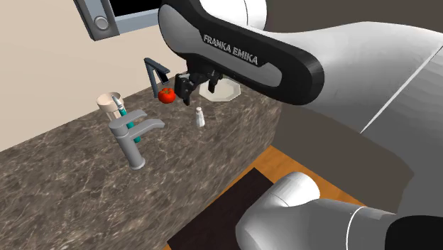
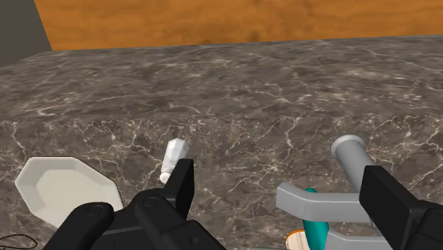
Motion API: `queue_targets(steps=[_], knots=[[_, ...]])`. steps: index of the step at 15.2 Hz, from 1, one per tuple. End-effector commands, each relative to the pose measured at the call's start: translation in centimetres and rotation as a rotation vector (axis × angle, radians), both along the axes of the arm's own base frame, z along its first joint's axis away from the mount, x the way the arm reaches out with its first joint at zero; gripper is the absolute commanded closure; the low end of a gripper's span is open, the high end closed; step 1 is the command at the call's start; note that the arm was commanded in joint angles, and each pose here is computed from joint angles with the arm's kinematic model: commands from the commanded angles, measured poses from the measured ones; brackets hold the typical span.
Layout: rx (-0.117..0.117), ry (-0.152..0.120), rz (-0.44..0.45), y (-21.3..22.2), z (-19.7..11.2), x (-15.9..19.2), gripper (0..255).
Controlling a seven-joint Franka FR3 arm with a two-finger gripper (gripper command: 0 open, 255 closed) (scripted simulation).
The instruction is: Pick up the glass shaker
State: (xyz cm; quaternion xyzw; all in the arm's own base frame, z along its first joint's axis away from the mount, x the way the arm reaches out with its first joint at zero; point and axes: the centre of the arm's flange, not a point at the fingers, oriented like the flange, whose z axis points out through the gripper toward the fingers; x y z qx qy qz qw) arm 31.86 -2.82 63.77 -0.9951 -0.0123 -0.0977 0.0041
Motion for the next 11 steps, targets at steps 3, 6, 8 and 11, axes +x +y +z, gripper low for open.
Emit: queue_targets(steps=[3,6,8,11], knots=[[0.008,-0.003,0.007,-1.4,-1.8,1.5,0],[0.020,-0.007,0.018,-3.4,-4.5,3.7,0],[0.027,-0.010,0.025,-4.6,-6.4,5.2,0],[0.039,-0.014,0.035,-6.5,-9.1,7.4,0]])
